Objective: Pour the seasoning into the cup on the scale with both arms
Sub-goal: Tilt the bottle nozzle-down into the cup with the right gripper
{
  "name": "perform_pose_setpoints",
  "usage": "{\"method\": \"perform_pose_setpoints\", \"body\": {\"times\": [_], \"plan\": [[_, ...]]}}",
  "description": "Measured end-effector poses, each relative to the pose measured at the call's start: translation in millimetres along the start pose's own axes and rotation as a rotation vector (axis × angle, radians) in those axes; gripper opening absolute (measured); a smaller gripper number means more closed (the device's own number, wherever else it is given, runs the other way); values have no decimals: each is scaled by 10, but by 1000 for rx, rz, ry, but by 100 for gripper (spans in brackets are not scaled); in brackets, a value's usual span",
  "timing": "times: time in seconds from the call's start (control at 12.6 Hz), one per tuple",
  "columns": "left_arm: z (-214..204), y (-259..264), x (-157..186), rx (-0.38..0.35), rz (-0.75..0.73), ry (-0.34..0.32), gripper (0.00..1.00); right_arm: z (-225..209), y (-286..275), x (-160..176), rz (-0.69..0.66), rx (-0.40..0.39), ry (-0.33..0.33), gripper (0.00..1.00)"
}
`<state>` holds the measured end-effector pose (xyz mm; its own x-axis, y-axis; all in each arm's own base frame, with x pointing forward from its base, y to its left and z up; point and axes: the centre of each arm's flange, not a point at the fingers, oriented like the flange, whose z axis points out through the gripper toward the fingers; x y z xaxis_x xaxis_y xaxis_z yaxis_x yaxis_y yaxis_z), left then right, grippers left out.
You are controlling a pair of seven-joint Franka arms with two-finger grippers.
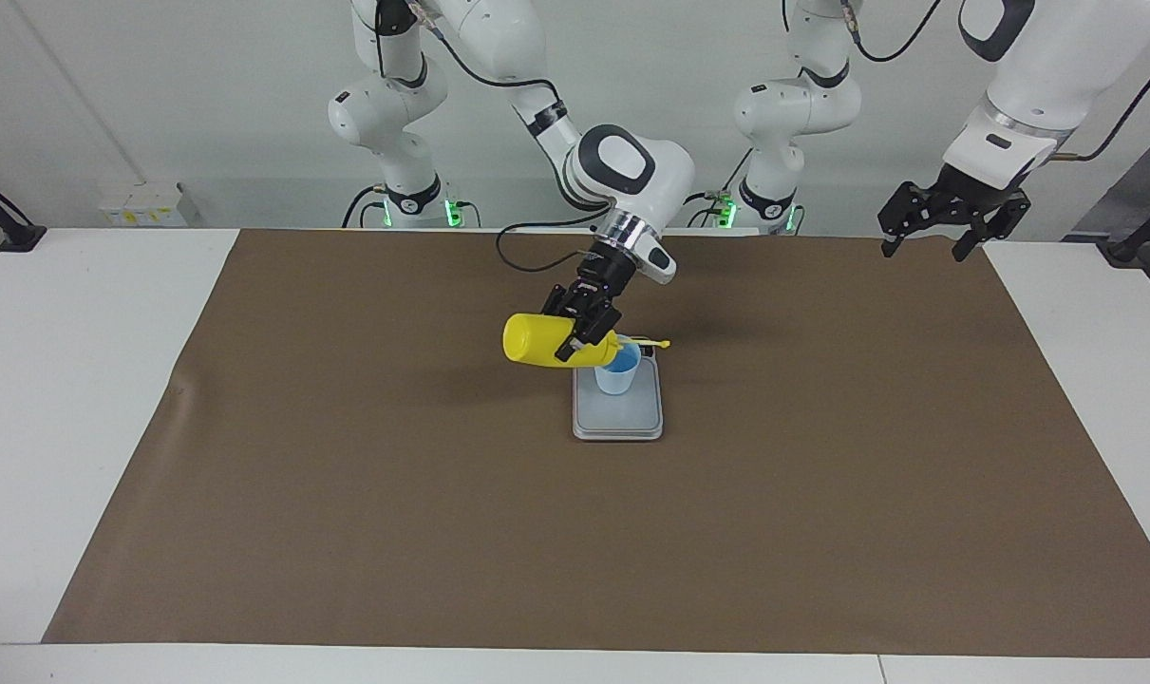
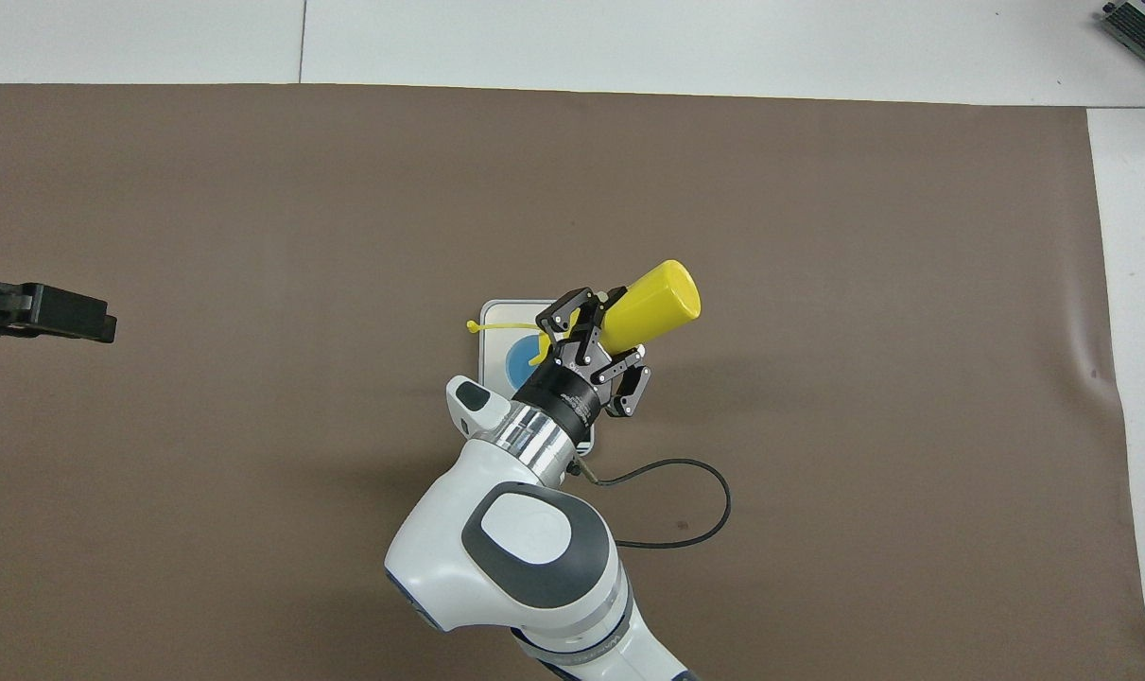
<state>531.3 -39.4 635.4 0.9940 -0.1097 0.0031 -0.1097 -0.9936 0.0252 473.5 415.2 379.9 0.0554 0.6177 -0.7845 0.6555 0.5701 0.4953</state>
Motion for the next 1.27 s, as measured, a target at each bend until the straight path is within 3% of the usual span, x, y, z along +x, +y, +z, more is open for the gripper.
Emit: {"method": "perform_pose_setpoints", "body": {"times": [1.27], "plan": [[0,0,0,0,0,0,100,49,-49,10,56,-28,-28,46]]}}
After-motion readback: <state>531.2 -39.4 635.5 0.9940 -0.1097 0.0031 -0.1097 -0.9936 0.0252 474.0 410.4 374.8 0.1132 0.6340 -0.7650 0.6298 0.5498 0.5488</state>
